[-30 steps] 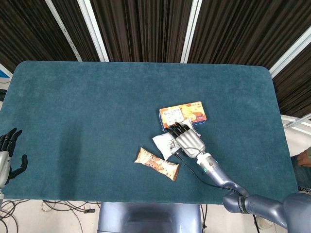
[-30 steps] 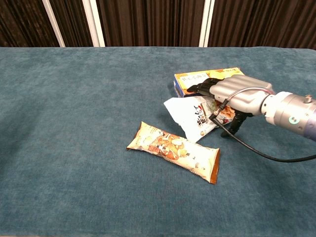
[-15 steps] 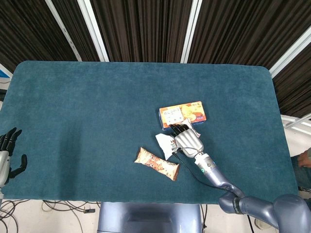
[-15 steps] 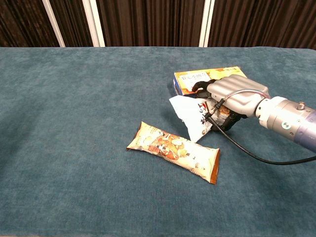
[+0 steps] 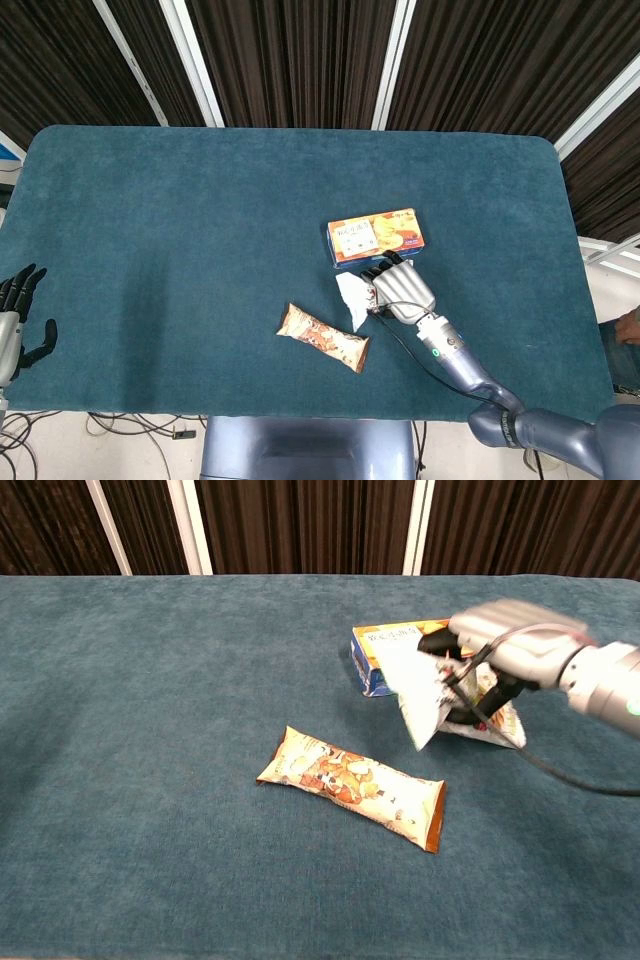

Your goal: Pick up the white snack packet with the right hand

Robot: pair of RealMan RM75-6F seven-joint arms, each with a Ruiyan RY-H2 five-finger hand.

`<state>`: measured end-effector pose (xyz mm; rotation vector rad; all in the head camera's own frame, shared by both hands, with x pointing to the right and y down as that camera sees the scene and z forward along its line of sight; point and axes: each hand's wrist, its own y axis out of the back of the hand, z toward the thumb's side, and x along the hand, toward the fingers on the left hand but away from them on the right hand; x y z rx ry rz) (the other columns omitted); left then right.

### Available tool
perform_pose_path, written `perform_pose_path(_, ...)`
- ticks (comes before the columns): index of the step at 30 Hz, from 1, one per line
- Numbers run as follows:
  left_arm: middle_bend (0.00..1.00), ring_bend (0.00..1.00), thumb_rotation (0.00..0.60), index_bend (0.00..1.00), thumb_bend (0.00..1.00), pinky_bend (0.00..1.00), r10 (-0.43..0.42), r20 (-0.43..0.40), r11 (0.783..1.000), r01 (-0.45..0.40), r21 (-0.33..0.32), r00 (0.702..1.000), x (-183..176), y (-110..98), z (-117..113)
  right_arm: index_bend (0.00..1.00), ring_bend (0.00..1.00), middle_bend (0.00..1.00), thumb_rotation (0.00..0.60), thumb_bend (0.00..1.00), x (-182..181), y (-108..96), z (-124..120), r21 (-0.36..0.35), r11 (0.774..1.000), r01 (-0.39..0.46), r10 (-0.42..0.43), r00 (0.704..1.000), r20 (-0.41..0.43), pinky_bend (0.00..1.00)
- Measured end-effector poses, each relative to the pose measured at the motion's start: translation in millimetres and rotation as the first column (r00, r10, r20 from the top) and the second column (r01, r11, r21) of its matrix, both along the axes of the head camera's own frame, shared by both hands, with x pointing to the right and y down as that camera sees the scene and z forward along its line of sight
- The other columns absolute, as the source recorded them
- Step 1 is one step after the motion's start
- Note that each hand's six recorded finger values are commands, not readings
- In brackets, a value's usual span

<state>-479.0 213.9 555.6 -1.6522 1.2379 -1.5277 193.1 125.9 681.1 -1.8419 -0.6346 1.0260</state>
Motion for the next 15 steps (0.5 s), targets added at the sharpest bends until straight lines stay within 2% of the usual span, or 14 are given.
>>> perform_pose_path(5,0.00,0.01,0.600,0.03,0.55,0.02,0.001,0.001,1.000,-0.001,0.000,1.000,0.5,0.9,0.0,0.45,0.46,0.52,0.600,0.30,6.2,-10.7,-34.1,0.002,1.000,-0.028,0.027,0.998,0.063,0.24)
perform_pose_path(10,0.00,0.01,0.600,0.03,0.55,0.02,0.001,0.004,1.000,-0.001,0.000,1.000,-0.2,1.6,0.1,0.45,0.46,0.52,0.600,0.30,15.7,-24.8,-73.1,0.033,0.998,-0.062,0.058,0.991,0.117,0.24)
perform_pose_path(15,0.00,0.01,0.600,0.03,0.55,0.02,0.004,0.005,1.000,-0.004,0.000,1.000,0.5,1.9,0.3,0.45,0.46,0.52,0.600,0.29,22.6,-35.4,-113.2,0.049,0.993,-0.108,0.096,0.975,0.199,0.24)
